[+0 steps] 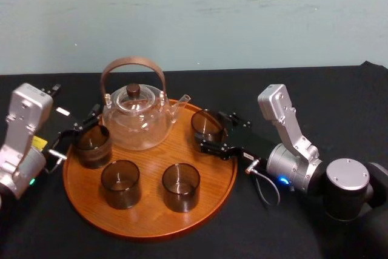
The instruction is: Pick up the glass from the table and place it on the tray.
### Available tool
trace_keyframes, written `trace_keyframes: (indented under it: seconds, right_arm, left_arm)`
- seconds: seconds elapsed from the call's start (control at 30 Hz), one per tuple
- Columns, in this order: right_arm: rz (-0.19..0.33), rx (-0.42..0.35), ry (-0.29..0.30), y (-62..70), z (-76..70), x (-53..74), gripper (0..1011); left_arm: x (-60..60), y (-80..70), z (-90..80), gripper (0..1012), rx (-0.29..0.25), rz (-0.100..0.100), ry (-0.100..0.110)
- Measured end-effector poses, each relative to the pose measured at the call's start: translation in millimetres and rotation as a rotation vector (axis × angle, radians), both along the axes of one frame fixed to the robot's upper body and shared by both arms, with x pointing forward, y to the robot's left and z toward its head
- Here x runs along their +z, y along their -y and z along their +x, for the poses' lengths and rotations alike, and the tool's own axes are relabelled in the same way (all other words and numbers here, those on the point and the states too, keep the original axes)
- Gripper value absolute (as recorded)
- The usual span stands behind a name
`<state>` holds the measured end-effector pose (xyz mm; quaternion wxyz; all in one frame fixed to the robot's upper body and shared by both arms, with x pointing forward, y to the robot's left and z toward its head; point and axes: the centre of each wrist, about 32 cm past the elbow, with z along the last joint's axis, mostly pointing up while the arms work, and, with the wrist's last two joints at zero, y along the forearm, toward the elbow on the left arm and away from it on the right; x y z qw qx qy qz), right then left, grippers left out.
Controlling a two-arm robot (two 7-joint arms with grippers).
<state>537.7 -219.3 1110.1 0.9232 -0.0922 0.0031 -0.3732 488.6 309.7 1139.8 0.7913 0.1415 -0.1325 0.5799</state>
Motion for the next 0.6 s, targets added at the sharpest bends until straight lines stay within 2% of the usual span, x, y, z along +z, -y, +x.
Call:
trace_keyframes:
  seconds: [0.6]
  right_arm:
    - [-0.012, 0.002, -0.005, -2.1, 1.1, -2.8, 912]
  left_arm:
    - [0.0, 0.0, 0.0, 1001, 0.000, 0.000, 0.000]
